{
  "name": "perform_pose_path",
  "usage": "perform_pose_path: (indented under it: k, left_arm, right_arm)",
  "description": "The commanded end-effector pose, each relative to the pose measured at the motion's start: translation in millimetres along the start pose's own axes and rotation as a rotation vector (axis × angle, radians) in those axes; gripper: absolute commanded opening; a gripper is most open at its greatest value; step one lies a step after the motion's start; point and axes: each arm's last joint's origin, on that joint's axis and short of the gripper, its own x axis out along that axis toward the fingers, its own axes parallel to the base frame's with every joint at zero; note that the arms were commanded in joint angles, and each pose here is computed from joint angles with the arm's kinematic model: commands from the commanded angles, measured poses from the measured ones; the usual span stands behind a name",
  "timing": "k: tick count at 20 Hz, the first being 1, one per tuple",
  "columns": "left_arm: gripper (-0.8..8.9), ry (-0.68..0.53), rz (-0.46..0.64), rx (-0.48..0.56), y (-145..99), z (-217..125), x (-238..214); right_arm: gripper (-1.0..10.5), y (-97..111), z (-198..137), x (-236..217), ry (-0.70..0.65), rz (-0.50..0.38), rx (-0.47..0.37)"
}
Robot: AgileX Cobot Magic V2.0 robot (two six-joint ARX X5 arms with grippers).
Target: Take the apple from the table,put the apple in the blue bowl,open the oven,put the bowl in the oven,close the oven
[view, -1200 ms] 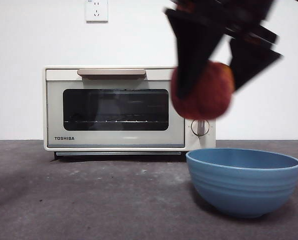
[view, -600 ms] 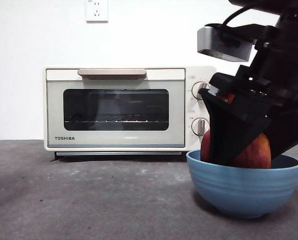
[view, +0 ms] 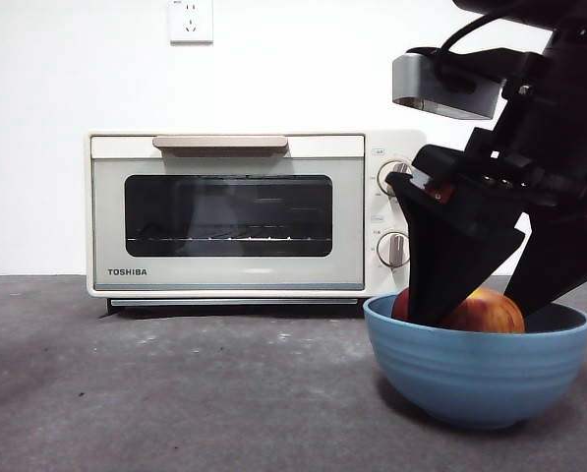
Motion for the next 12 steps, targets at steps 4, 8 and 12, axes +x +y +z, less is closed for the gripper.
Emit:
perform_pose_path:
  k: [4, 8, 12]
  left_arm:
    - [0.07, -0.066, -0.015, 0.021, -0.9, 13.7, 1.5]
    - [0.07, -0.11, -0.028, 0.022, 4.7, 30.6, 14.0]
    - [0.07, -0.125, -0.013, 0.052, 9.7, 57.2, 34.2]
  right_arm:
    - [4.5, 3.9, 22.6, -33.6, -0.147, -0.035, -0.007]
    - [4.5, -7.3, 30.8, -69.8, -0.15, -0.181, 0.02]
    - [4.5, -37.9, 10.2, -78.5, 0.038, -0.496, 0.073]
